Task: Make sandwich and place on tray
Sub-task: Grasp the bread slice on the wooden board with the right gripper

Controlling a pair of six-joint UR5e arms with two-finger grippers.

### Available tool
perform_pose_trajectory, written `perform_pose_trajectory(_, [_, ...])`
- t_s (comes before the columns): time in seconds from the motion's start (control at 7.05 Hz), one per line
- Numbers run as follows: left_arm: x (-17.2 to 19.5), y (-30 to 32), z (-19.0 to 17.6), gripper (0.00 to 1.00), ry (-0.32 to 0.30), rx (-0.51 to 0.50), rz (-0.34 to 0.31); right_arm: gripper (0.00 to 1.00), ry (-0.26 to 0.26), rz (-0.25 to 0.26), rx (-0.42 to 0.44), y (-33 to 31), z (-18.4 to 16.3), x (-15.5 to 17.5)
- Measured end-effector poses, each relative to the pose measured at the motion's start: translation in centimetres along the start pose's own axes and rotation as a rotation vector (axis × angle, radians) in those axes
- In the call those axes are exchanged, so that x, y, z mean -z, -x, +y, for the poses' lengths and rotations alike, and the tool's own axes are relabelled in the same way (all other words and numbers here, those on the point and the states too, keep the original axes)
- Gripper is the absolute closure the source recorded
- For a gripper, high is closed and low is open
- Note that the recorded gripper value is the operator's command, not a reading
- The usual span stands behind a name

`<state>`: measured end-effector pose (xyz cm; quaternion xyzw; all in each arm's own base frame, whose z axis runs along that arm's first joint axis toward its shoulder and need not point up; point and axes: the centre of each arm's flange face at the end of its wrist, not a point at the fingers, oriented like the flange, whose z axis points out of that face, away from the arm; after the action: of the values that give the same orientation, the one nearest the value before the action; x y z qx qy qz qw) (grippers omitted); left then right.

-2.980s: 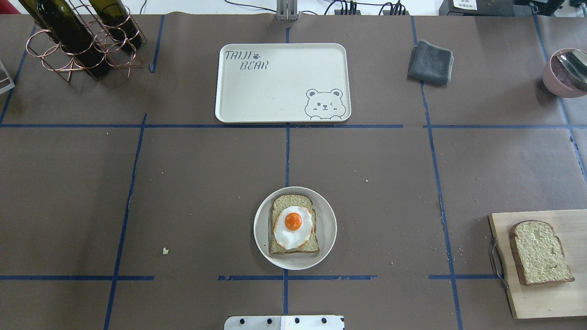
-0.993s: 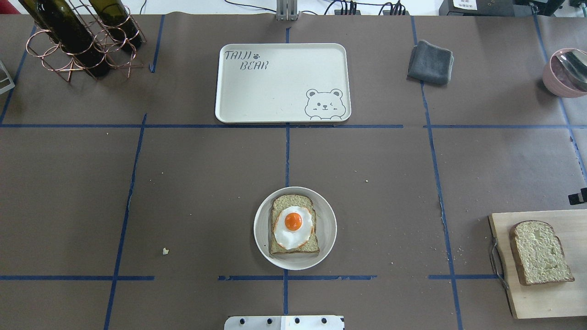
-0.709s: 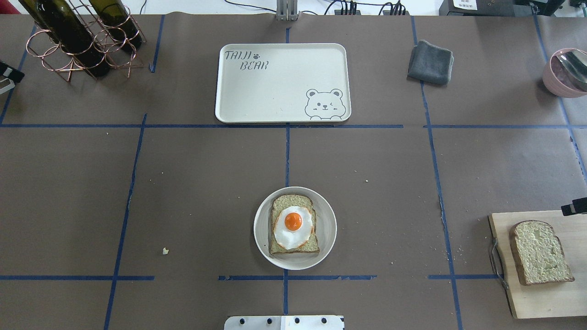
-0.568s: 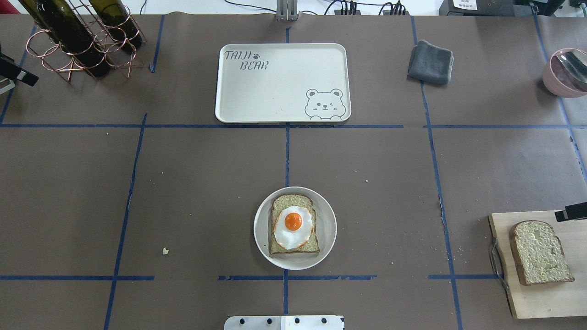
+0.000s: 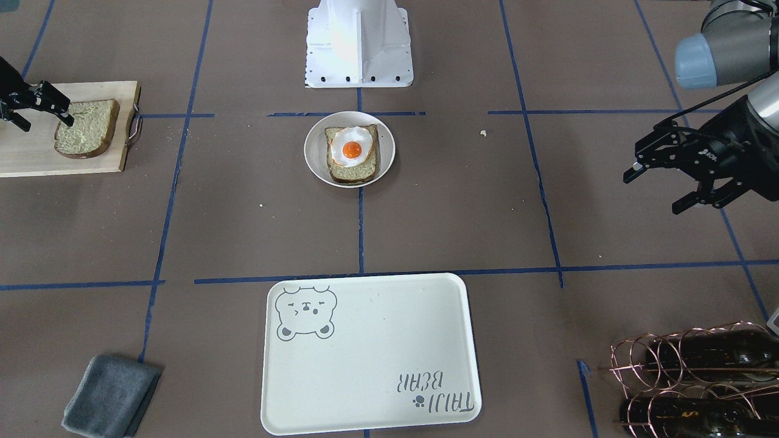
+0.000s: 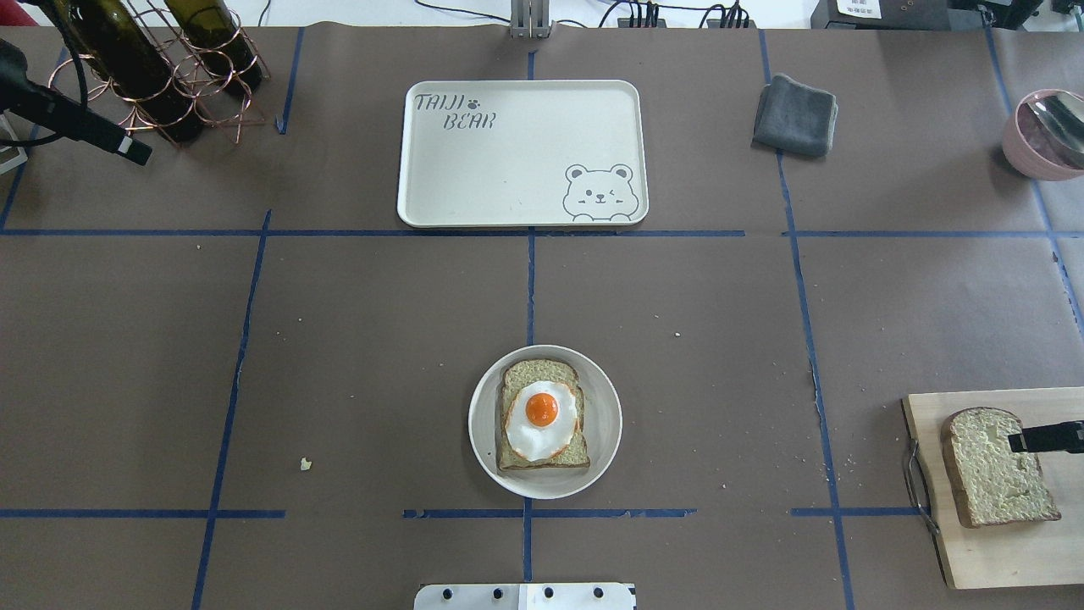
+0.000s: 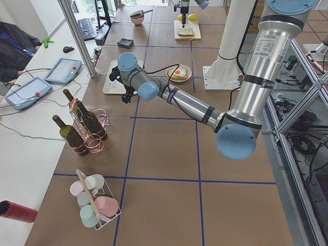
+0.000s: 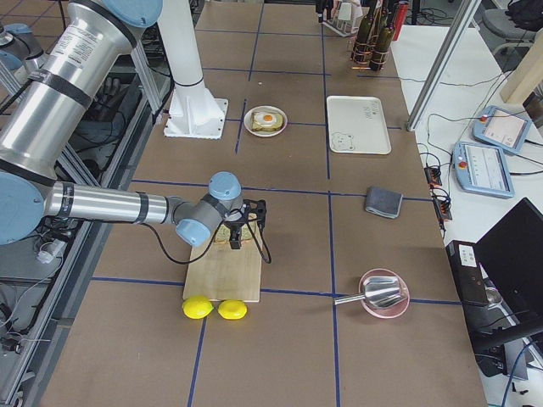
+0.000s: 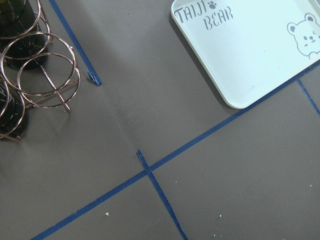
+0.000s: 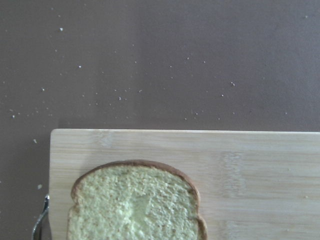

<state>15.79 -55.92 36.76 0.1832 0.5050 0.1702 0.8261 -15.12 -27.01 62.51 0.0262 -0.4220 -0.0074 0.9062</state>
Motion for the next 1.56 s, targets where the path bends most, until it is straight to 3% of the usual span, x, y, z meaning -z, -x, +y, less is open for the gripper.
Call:
perform_pose_trajectory(0.28, [-0.9,-1.0,0.0,0.0,-0.018,0.017,-0.009,0.3,0.02,0.003,0.005,-0.5,0.7,-1.1])
perform_pose_trajectory(0.57, [-1.0,-1.2,0.1,0.0,-0.023,0.019,-0.011,0.56,0.045,0.011,0.013,-0.7,1.3,-1.9])
perform_pose_trajectory(0.71, [-0.9,-1.2,0.1,0.0,-0.024,0.018,-0.011,0.83,0.052,0.011,0.018,-0.6,1.4,-2.1])
perform_pose_trajectory(0.85, [-0.9,-1.2,0.2,0.0,-0.024,0.018,-0.011,1.0,0.056,0.01,0.02,-0.6,1.5,-2.2])
perform_pose_trajectory(1.56, [-0.7,-1.4,0.2,0.0,-0.027,0.031,-0.01,1.0,0.055,-0.016,0.034,0.4,1.4,-1.6])
